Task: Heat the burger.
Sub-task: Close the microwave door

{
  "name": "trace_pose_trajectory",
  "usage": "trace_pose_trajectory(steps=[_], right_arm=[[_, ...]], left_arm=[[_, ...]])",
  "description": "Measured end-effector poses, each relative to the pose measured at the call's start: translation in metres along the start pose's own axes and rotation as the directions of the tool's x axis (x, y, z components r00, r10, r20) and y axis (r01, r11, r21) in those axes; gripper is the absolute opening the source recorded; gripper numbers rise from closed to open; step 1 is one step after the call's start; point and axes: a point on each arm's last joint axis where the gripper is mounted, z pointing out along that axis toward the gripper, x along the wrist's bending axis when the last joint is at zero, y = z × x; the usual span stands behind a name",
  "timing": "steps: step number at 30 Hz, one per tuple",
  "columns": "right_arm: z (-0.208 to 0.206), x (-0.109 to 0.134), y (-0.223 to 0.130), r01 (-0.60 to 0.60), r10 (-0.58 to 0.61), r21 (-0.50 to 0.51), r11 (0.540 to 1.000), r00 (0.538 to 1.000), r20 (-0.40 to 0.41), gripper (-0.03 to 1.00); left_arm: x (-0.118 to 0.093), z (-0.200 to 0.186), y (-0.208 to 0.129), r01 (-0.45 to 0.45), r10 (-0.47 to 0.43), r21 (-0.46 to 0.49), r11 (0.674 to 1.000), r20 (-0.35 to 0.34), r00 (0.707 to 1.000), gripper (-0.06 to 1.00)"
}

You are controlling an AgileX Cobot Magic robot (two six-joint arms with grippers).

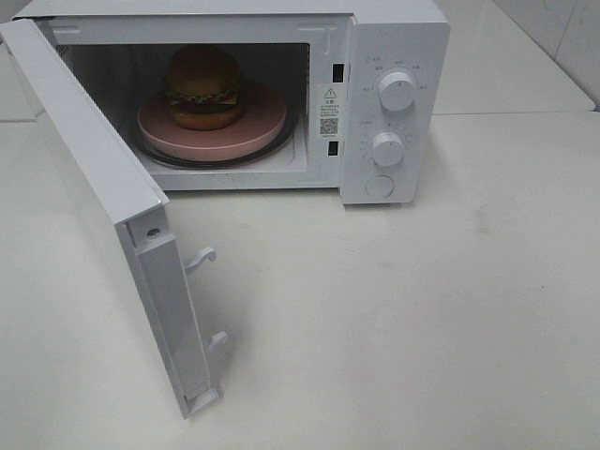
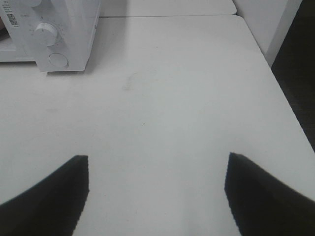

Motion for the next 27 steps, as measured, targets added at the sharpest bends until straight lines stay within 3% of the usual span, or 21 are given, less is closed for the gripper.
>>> trace_pose_trajectory(steps=[20,26,27], right_arm=[[0.0,0.0,0.0,0.0,0.0,0.0,1.0,1.0,0.0,0.76],[0.0,0.0,0.0,0.0,0.0,0.0,1.0,1.0,0.0,0.76],[0.0,0.0,0.0,0.0,0.0,0.0,1.0,1.0,0.0,0.76]], left_arm=[[-0.001,0.0,0.001,0.005,-0.005,0.003,1.0,0.008,1.0,0.99],[0.001,0.01,0.023,0.019,-0.019,-0.014,1.0,0.017,1.0,0.92],[0.003,0.02,0.03,0.023,-0.023,0.003,1.0,0.017,1.0,0.85]])
